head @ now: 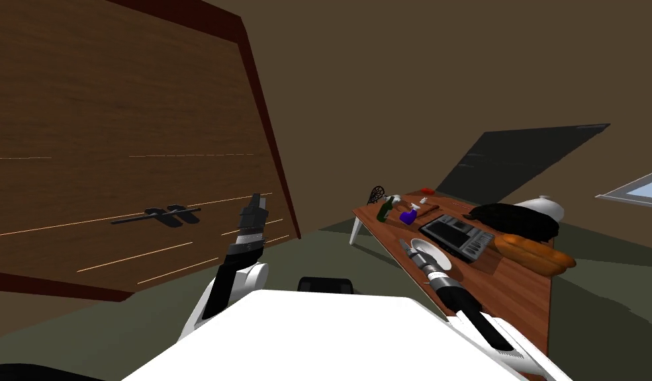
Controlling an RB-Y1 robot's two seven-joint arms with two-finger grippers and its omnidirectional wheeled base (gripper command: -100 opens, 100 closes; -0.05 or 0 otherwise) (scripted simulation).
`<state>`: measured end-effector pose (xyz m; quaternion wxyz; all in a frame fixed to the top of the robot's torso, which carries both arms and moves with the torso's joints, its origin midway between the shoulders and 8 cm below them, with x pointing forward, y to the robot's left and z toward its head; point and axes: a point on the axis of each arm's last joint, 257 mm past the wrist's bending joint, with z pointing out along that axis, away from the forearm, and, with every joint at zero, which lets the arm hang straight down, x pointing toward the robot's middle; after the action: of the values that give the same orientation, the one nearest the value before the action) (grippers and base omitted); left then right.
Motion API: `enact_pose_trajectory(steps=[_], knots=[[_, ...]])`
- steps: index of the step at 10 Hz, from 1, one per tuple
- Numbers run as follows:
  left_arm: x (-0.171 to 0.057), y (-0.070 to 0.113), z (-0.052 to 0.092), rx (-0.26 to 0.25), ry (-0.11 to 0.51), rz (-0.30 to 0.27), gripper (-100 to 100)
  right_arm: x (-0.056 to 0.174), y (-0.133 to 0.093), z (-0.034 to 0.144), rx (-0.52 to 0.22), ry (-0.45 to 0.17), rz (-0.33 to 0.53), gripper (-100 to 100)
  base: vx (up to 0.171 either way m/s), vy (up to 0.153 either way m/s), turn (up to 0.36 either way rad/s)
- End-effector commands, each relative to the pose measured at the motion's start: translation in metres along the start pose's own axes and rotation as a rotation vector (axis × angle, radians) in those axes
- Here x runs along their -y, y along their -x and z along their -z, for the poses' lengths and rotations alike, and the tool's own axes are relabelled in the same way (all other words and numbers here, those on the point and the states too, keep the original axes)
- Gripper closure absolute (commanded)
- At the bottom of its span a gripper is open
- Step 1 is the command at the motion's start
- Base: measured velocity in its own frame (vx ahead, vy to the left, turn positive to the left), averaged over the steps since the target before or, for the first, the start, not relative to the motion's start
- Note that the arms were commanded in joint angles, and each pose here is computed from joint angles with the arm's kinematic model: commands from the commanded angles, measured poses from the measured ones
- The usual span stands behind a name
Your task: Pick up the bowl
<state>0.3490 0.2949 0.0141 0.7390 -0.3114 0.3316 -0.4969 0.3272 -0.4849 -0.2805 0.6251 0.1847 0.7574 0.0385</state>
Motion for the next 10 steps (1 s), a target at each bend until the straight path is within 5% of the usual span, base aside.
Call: enact_pose_trajectory(steps=[1, 3, 4, 7, 10], knots=[[0.0, 0.0, 0.0, 0.0, 0.0, 0.0, 0, 0.024, -0.02, 0.011, -0.06, -0.04, 0.092, -100, 0.071, 0.006, 0.104], [0.0, 0.0, 0.0, 0.0, 0.0, 0.0, 0, 0.066, -0.049, 0.033, -0.172, -0.1, 0.247, -100, 0.124, -0.02, 0.137], [0.0, 0.0, 0.0, 0.0, 0.0, 0.0, 0, 0.066, -0.049, 0.033, -0.172, -0.1, 0.247, -100, 0.108, -0.023, 0.044], [0.0, 0.0, 0.0, 0.0, 0.0, 0.0, 0, 0.125, -0.09, 0.079, -0.358, -0.166, 0.48, -100, 0.112, -0.039, 0.119], [0.0, 0.0, 0.0, 0.0, 0.0, 0.0, 0, 0.144, -0.102, 0.098, -0.423, -0.18, 0.555, -100, 0.106, -0.052, 0.051]])
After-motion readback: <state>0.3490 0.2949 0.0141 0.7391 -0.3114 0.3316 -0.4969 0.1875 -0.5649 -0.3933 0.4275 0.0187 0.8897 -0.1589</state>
